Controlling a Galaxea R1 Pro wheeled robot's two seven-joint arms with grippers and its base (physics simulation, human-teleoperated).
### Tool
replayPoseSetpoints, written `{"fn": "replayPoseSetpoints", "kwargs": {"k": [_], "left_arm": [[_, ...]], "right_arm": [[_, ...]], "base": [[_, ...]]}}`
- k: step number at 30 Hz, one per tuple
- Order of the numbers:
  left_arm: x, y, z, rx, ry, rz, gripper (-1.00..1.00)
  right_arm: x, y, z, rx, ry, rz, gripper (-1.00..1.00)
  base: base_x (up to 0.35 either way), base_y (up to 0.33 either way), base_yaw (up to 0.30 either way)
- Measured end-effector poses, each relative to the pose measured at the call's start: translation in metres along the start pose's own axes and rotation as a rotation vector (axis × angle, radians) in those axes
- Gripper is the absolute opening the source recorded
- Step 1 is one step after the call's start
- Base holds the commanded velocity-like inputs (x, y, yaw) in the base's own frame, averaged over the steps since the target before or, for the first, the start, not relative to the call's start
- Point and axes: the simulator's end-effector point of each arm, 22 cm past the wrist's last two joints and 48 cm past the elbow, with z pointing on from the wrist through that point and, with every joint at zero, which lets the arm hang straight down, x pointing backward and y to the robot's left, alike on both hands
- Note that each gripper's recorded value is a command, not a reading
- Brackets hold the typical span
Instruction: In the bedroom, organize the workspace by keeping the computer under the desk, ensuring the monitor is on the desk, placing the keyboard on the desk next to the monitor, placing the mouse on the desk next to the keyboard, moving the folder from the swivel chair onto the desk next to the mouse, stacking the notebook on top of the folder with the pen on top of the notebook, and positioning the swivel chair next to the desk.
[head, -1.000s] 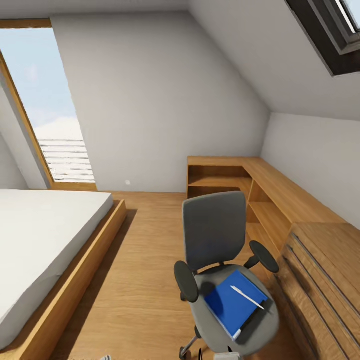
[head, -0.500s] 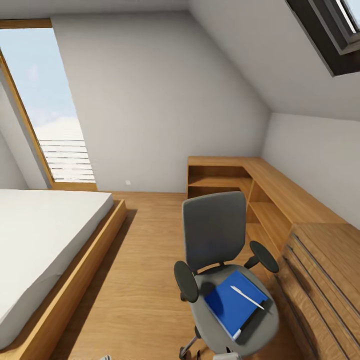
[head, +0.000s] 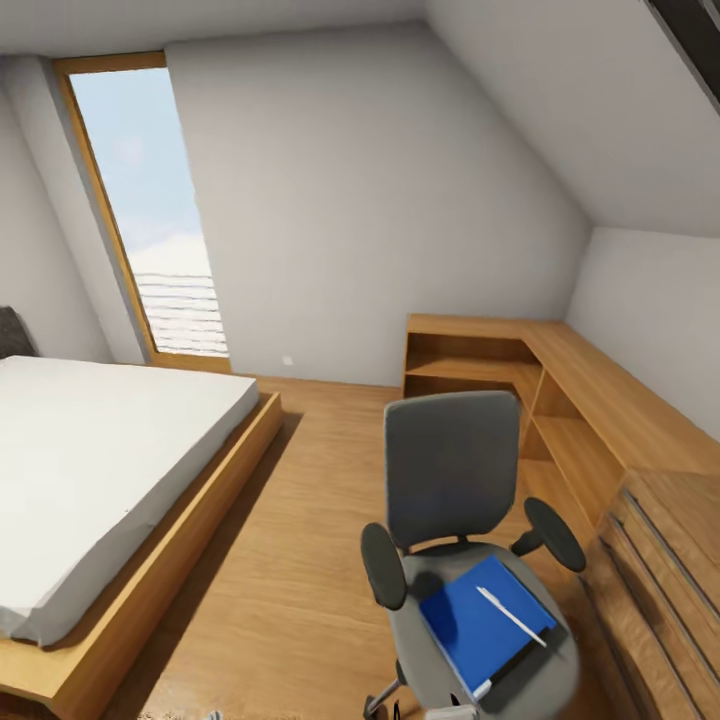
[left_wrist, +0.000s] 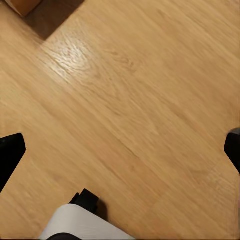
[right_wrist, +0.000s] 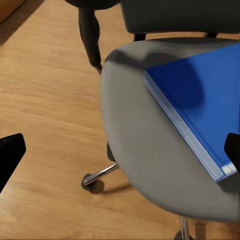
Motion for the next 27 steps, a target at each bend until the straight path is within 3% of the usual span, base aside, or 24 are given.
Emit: {"fn": "replayPoseSetpoints", "kwargs": {"k": [7,27], "left_arm": [[-0.0001,0.0,0.0,0.0,0.0,0.0,1.0],[-0.0018,-0.0022,-0.0002,0.007,-0.005,0.0,1.0]], "right_arm": [[-0.0001,0.0003,0.0,-0.002,0.0,-0.001,1.0],[-0.0009,-0.0008,0.0004,-0.004,-0.004,-0.003,1.0]], "base": [[0.0,-0.246,0.214],[0.0,-0.006,0.005]]}}
